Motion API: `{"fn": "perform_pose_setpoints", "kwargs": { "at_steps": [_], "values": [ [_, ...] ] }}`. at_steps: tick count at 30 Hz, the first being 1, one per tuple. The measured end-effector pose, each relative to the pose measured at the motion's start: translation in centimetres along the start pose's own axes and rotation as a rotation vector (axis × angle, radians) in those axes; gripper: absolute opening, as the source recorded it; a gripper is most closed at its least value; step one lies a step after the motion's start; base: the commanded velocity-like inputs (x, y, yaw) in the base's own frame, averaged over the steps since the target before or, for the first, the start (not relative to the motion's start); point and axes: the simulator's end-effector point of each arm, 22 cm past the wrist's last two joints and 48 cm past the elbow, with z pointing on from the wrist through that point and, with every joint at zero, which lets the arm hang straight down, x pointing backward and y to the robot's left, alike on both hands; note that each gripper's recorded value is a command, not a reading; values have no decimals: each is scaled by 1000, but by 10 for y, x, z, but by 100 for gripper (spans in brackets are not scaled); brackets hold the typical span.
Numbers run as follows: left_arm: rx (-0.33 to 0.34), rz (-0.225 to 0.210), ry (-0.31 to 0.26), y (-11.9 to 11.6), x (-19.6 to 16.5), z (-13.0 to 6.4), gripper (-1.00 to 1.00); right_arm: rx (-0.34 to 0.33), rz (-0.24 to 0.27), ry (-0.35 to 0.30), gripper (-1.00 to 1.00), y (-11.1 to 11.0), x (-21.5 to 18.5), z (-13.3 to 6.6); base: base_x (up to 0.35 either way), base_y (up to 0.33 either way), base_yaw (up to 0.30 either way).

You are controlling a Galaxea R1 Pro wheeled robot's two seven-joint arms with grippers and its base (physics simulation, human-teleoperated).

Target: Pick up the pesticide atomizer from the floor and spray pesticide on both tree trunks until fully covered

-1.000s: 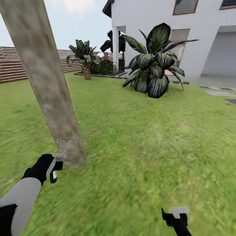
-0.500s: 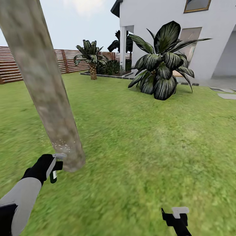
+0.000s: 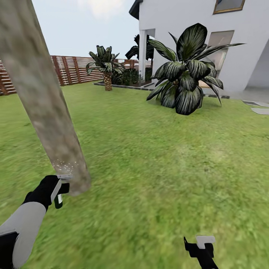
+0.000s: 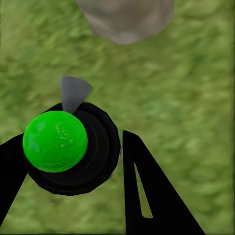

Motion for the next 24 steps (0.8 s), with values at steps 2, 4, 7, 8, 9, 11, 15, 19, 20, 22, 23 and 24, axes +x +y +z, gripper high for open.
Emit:
{"fn": "perform_pose_setpoints", "kwargs": {
  "at_steps": [2, 4, 7, 8, 9, 11, 15, 19, 20, 22, 23, 24],
  "values": [
    [10, -12, -2, -3, -3, -2, -100, 3, 0, 1, 100, -2, 0, 0, 138, -121, 274],
    [13, -11, -2, -5, -3, -2, -100, 3, 0, 1, 100, -2, 0, 0, 52, -46, 276],
    [13, -15, -26, -4, -14, -7, -100, 3, 0, 1, 100, -2, 0, 0, 7, -6, 278],
    [12, -16, -37, -3, -19, -9, -100, 3, 0, 1, 100, -2, 0, 0, 2, -2, 278],
    [11, -15, -42, -3, -21, -10, -100, 3, 0, 1, 100, -2, 0, 0, 1, -1, 278],
    [8, -10, -48, -2, -22, -11, -100, 3, 0, 1, 100, -2, 1, 0, 0, -47, 207],
    [5, 0, -8, -3, 3, -1, -100, 3, -2, 2, 100, -2, 1, 0, 0, -225, 39],
    [-5, 11, 25, 0, 28, 8, -100, 3, -2, 1, 100, -2, 1, 0, 8, -268, 2],
    [-8, 13, 34, 2, 35, 10, -100, 3, -2, 0, 100, -2, 0, 0, 89, -265, 0],
    [-15, 16, 51, 6, 47, 14, -100, 4, -1, 1, 100, -3, 0, 0, 149, -247, 0],
    [-18, 17, 55, 7, 50, 15, -100, 4, -1, 1, 100, -3, 1, 0, 187, -230, 0],
    [-20, 17, 56, 8, 51, 15, -100, 5, -1, 1, 100, -3, 1, 0, 207, -217, 0]
  ]
}}
